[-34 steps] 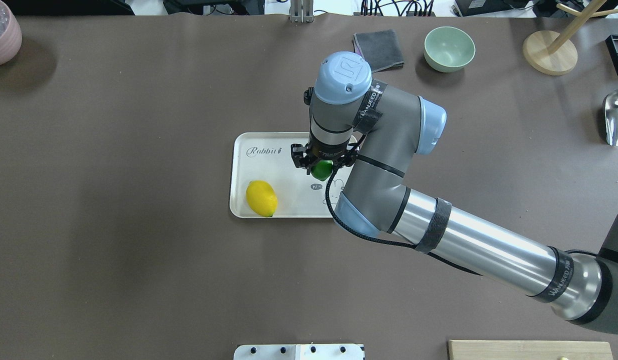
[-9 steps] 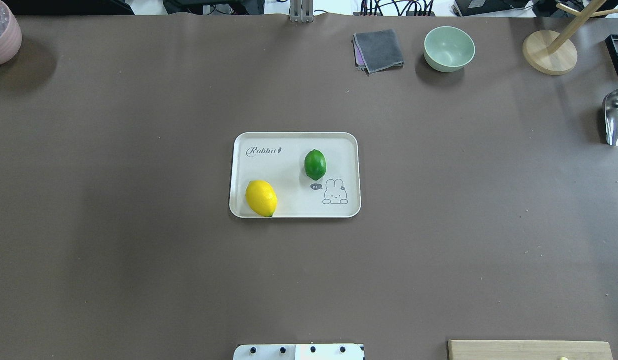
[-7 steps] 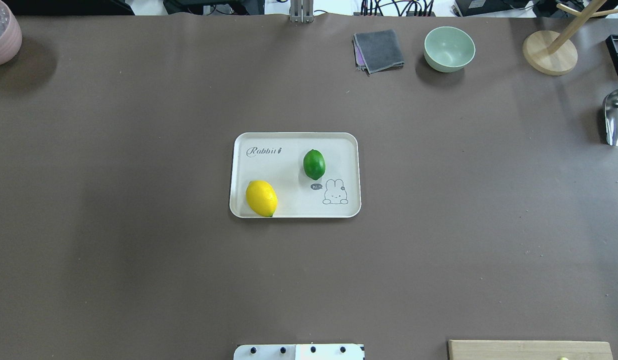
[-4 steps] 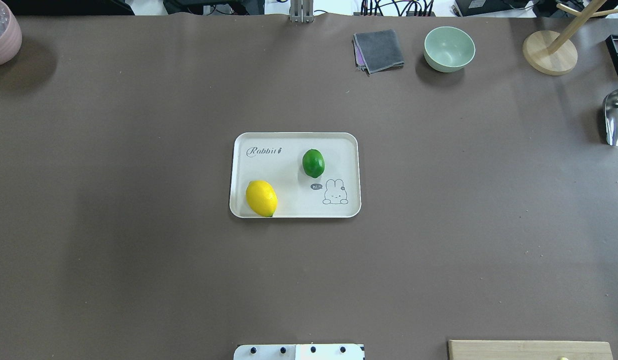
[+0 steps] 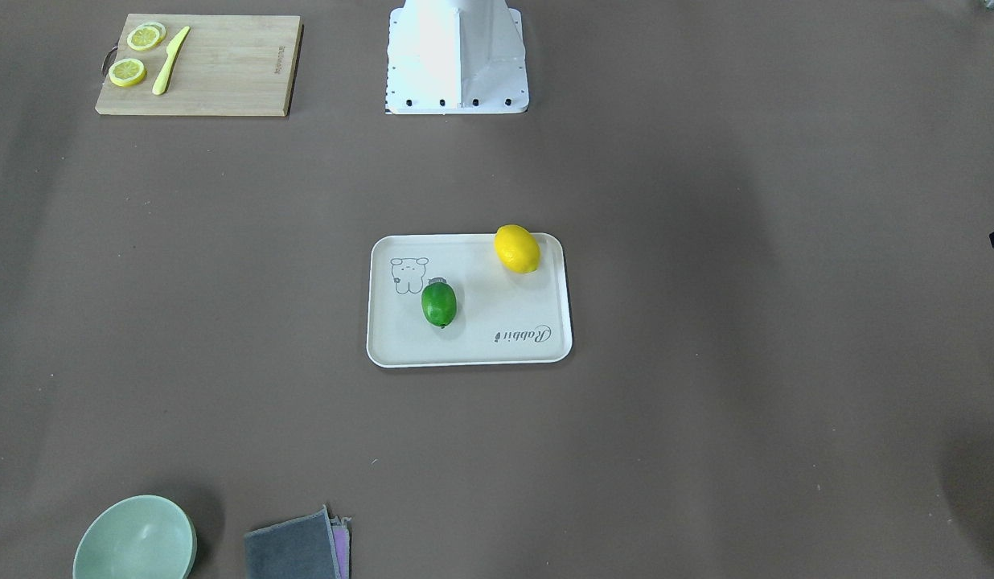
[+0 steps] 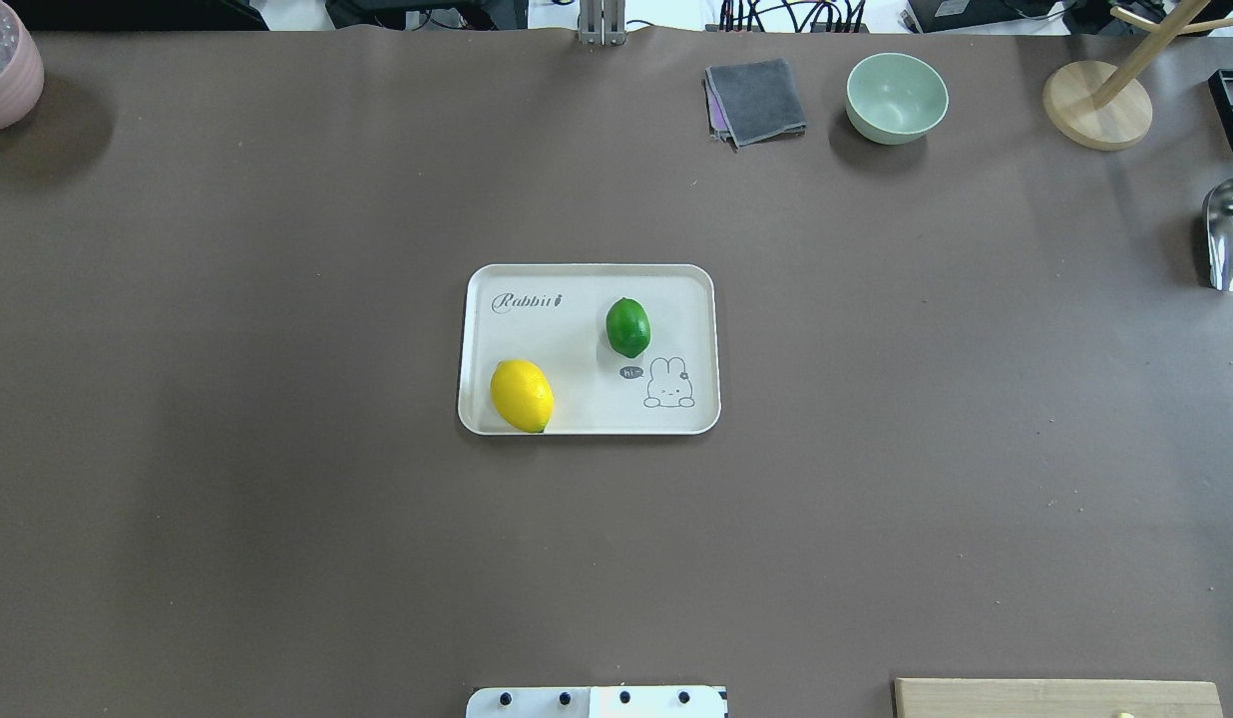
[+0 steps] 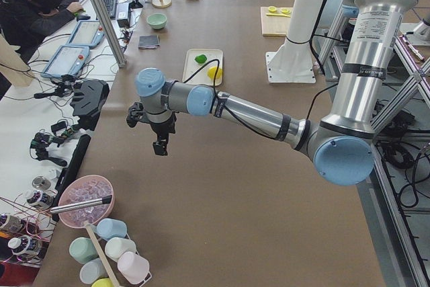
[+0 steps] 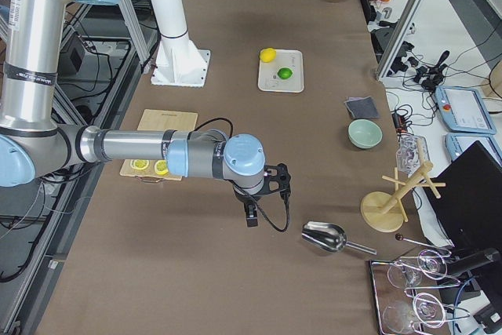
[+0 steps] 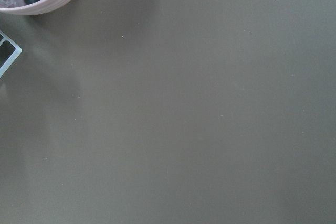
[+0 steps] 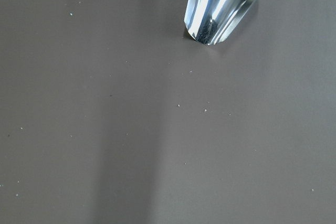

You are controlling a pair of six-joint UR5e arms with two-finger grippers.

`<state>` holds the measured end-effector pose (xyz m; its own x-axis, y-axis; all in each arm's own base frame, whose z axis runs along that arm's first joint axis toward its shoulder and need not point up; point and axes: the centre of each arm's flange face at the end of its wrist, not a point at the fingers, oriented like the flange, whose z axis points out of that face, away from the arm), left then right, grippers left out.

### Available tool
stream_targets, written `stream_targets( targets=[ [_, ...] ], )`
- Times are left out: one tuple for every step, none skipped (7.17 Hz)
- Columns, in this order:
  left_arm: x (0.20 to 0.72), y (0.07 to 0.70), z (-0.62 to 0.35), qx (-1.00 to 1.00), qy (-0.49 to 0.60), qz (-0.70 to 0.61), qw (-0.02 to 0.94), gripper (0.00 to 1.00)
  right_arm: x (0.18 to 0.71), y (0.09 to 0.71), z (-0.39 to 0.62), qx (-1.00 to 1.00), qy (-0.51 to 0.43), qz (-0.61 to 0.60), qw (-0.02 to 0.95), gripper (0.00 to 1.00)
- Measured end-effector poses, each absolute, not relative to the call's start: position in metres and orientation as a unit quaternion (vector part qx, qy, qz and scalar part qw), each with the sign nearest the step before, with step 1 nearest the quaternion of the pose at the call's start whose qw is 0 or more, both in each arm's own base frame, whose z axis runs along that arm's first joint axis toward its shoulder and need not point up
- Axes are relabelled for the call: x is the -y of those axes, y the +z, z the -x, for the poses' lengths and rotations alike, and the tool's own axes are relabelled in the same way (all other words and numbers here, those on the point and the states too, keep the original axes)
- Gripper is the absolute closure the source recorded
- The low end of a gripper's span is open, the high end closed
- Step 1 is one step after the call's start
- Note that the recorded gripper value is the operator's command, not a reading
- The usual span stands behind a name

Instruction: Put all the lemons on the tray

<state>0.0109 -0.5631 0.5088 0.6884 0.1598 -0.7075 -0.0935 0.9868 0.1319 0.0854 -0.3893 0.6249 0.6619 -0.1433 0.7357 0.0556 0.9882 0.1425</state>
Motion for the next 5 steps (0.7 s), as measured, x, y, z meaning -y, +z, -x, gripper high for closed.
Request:
stream_targets(
  targets=[
    [0.5616, 0.5103, -0.0105, -0.390, 0.068, -0.041, 0.918, 0.00, 0.3893, 0.6249, -0.0854, 0.407, -0.054, -0.054, 0.910, 0.00],
    [0.5606, 0.5107, -0.0106, -0.391, 0.067, -0.040, 0.917, 0.00, 0.3893, 0.6248, -0.0854, 0.408, -0.054, -0.053, 0.910, 0.00],
    [0.5605, 0.5106, -0.0108, -0.392, 0.067, -0.040, 0.917, 0.00, 0.3893, 0.6252, -0.0853, 0.408, -0.054, -0.053, 0.910, 0.00],
    [0.5605, 0.5106, -0.0111, -0.392, 0.067, -0.039, 0.917, 0.00, 0.3892, 0.6263, -0.0850, 0.408, -0.054, -0.052, 0.910, 0.00],
    [0.5608, 0.5100, -0.0116, -0.392, 0.067, -0.040, 0.916, 0.00, 0.3892, 0.6267, -0.0848, 0.408, -0.054, -0.052, 0.910, 0.00]
  ],
)
